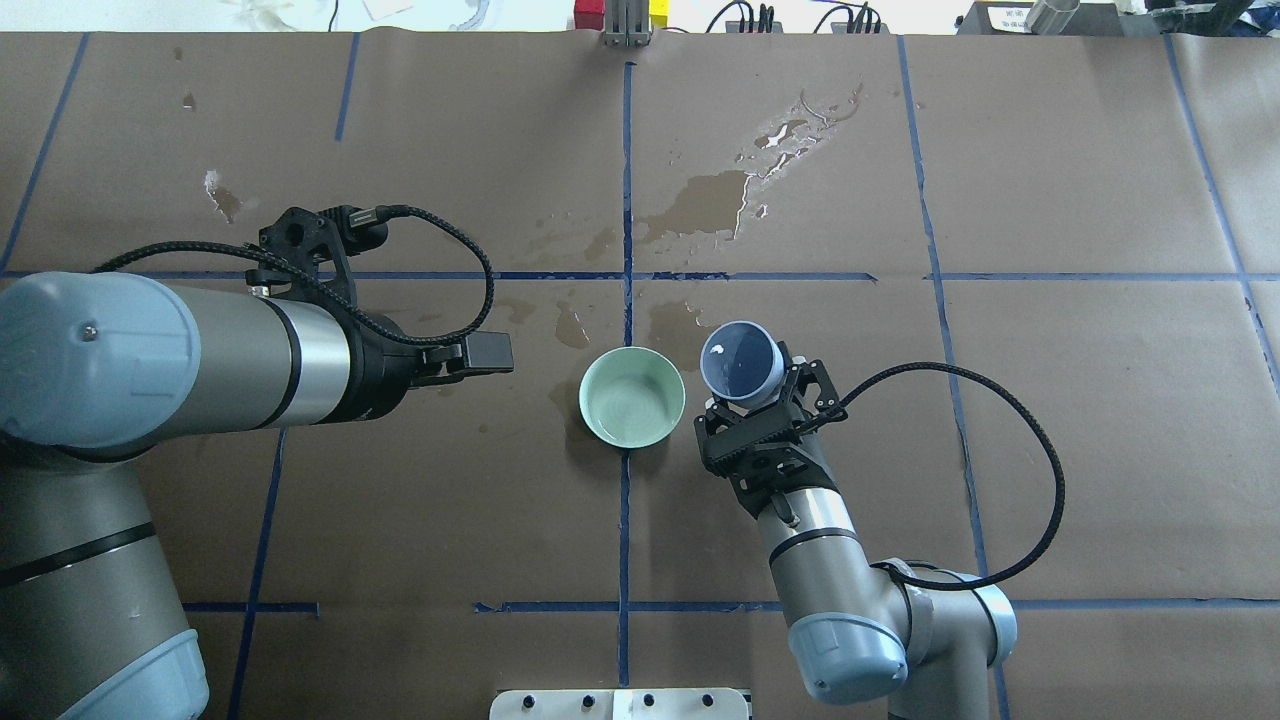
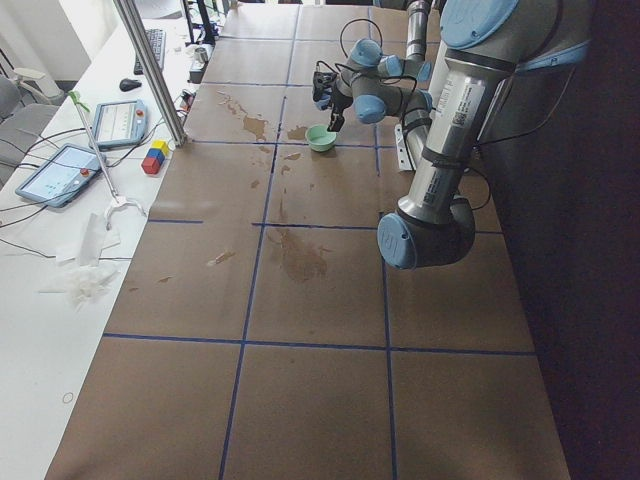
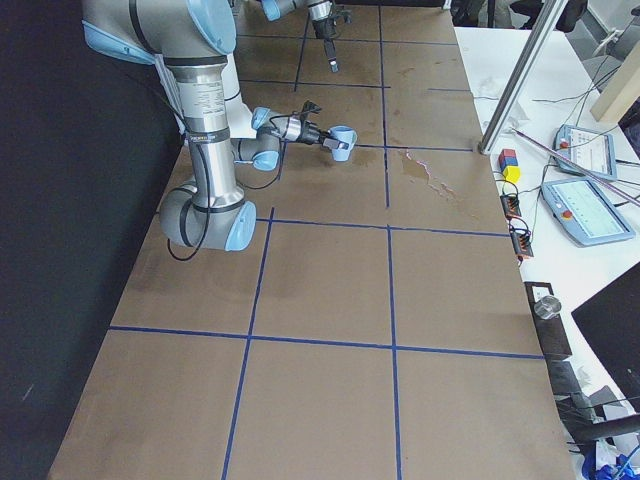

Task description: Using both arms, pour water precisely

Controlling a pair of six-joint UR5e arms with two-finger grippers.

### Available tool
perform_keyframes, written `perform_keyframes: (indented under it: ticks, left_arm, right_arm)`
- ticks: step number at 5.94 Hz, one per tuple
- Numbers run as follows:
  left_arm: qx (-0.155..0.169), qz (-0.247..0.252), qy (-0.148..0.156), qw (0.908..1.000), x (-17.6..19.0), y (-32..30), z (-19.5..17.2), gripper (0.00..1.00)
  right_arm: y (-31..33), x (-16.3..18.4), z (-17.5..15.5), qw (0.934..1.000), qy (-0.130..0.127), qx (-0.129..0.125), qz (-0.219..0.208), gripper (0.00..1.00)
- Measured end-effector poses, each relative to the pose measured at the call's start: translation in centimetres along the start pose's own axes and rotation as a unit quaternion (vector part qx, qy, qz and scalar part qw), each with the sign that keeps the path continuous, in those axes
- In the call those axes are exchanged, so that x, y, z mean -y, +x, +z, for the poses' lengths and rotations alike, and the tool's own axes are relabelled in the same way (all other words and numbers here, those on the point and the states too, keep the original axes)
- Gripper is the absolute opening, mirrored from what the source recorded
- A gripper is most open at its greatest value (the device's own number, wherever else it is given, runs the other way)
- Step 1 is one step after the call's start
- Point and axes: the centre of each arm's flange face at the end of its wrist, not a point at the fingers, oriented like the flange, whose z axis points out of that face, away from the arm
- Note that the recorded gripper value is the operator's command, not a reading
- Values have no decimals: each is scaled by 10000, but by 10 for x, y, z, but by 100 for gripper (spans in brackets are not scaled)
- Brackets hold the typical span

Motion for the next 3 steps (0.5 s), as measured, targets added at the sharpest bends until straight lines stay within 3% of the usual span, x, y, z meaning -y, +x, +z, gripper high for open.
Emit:
perform_keyframes:
  ticks: [3]
  left_arm:
    - [6,-1,-1,10000,0,-2,-1,100]
  right_arm:
    - [-17,11,6,9976,-166,-155,-658,23]
